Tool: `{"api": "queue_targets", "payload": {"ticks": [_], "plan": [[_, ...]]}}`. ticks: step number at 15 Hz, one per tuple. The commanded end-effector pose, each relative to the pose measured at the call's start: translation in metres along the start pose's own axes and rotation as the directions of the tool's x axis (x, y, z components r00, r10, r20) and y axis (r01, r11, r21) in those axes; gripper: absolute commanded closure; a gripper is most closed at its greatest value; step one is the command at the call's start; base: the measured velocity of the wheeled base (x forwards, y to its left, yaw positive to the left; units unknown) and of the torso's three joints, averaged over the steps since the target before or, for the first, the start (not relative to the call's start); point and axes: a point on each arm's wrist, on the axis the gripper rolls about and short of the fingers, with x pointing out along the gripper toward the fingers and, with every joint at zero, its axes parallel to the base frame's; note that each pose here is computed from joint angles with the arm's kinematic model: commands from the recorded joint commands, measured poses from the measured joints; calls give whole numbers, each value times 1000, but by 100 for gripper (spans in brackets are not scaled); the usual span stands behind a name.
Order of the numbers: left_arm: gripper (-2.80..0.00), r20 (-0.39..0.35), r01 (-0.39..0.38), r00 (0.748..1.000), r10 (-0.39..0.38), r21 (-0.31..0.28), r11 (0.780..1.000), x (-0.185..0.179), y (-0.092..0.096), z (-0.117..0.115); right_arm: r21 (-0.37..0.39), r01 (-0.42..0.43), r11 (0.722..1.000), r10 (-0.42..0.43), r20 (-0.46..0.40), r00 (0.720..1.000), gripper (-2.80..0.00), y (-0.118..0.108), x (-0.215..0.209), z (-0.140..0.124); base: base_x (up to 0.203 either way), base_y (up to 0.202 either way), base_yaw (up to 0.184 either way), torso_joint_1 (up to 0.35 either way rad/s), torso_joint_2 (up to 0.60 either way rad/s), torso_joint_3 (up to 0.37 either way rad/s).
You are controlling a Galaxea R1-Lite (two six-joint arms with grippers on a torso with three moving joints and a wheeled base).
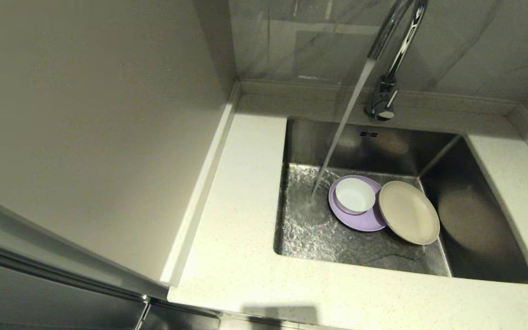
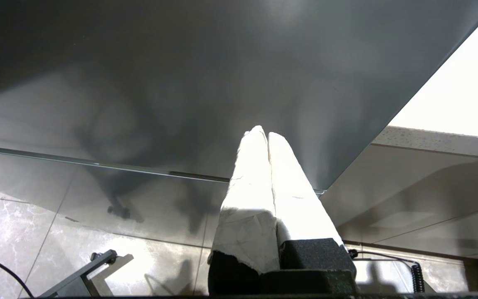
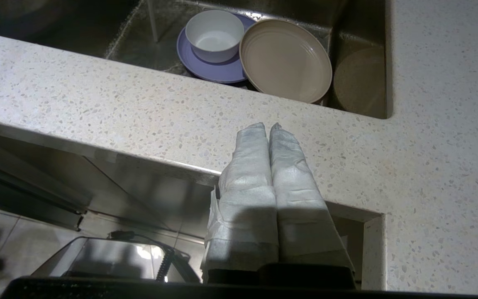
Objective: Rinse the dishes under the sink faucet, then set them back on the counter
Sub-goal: Wait for the water to rinse the bowl
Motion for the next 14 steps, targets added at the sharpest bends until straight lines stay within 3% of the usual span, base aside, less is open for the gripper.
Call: {"api": "queue_targets", "payload": {"ticks": [1, 14], "plan": [[0, 4, 0, 1000, 0, -1, 1000, 0, 0, 0, 0, -1, 1000, 1, -4, 1000, 0, 0, 0, 0, 0, 0, 0, 0, 0, 0], [0, 4, 0, 1000, 0, 1, 1000, 0, 0, 0, 9, 1, 1000, 0, -4, 1000, 0, 0, 0, 0, 0, 0, 0, 0, 0, 0]]}}
